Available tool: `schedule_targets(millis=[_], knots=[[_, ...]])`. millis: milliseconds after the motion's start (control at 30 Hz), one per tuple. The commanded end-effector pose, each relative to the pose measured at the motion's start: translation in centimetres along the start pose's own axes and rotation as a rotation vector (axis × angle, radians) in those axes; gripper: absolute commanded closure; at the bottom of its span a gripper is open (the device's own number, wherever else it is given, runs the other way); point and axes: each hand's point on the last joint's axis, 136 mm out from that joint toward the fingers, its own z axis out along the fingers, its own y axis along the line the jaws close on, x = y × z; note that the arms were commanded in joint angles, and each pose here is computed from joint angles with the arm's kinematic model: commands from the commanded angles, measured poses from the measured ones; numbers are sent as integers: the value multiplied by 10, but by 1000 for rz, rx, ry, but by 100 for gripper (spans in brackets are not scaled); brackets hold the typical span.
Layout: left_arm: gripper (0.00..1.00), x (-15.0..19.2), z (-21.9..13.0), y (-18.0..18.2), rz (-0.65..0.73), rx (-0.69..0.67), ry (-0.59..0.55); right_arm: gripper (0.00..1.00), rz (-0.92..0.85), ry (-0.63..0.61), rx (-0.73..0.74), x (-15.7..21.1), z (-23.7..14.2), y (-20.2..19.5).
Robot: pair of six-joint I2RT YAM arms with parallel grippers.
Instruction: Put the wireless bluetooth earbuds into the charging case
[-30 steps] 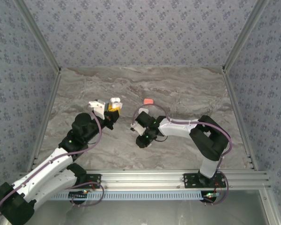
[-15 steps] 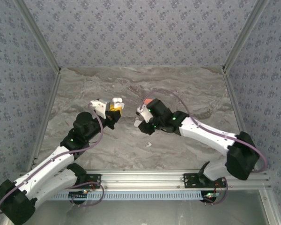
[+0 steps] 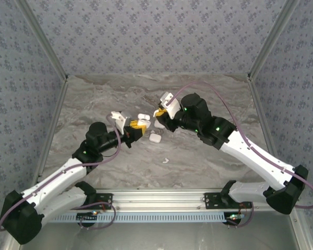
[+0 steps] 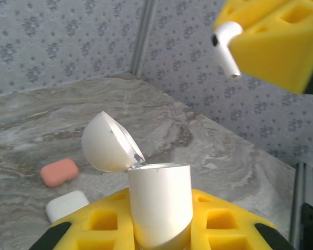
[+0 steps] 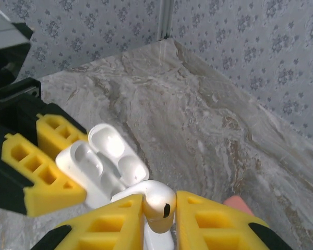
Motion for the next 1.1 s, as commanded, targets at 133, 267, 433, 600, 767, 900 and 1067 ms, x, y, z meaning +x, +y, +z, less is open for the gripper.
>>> schedule_targets(millis=[133, 267, 433, 600, 767, 900, 1067], knots=[[100, -26, 2, -30, 63, 140, -50, 77, -61, -51, -7, -22, 3, 8], [100, -26, 3, -30, 65, 139, -49, 77, -71, -42, -20, -20, 7, 14], [100, -27, 4, -30, 66, 138, -50, 77, -72, -26, -39, -16, 11, 19], [100, -27, 5, -31, 67, 141, -49, 77, -71, -19, -50, -14, 16, 23], [100, -27, 5, -31, 68, 141, -48, 77, -73, -2, -71, -10, 21, 28], [100, -27, 5, -31, 69, 134, -48, 77, -73, 19, -97, -5, 22, 34], [100, -27, 5, -30, 69, 129, -50, 77, -74, 44, -129, 3, 22, 40]])
